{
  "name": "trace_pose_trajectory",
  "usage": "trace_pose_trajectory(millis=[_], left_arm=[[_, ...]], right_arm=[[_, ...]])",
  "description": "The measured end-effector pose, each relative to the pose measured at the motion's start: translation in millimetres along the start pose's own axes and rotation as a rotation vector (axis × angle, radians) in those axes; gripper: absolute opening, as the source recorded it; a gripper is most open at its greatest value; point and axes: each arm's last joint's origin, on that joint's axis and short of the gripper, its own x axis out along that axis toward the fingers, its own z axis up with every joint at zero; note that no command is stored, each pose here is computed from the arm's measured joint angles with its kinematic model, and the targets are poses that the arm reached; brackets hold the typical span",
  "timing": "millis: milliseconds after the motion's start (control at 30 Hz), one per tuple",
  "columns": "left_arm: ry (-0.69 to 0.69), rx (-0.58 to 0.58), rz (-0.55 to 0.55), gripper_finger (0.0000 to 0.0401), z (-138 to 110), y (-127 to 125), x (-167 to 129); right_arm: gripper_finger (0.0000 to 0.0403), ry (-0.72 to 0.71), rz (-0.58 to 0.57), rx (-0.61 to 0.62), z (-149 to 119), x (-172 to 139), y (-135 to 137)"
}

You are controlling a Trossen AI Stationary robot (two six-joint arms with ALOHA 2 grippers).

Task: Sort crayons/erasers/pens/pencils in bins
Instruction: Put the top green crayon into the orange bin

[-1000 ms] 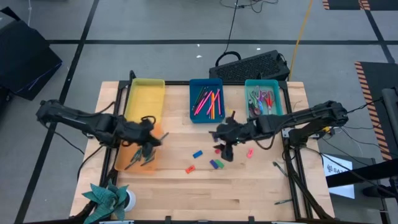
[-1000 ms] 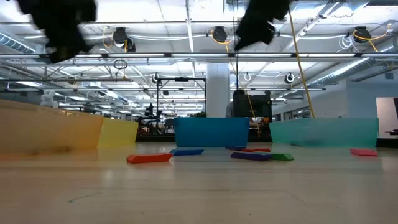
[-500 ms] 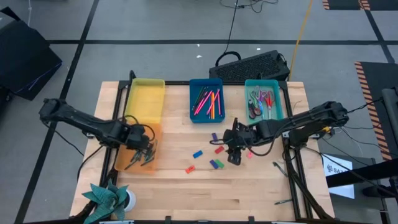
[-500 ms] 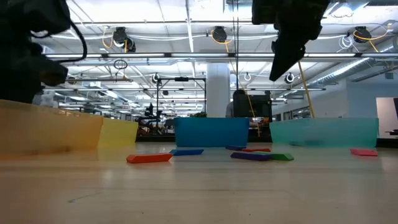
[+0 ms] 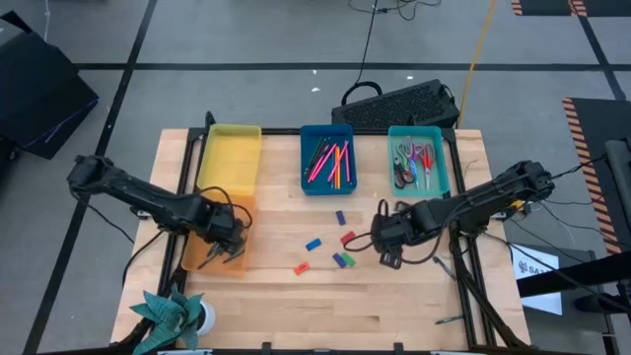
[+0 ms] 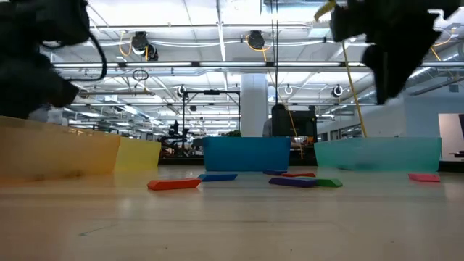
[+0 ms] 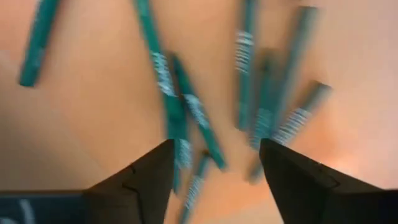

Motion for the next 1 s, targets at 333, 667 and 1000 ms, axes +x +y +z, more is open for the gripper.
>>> trace_pose_trajectory(millis=[333, 667, 1000], left_arm=[[-0.377, 0.102, -0.295, 0.0256, 9, -30, -62], [-0.506, 0.147, -0.409, 0.0239, 18, -43, -71], [-0.503, 0.196, -0.403, 0.0241, 17, -42, -71]], right_arm=[[0.0212, 0.478, -0.104, 0.255, -41, 34, -33], [0.0173, 0.714, -0.021, 0.398, -86, 80, -34], [0.0126, 0.634, 0.036, 0.449, -82, 85, -25]])
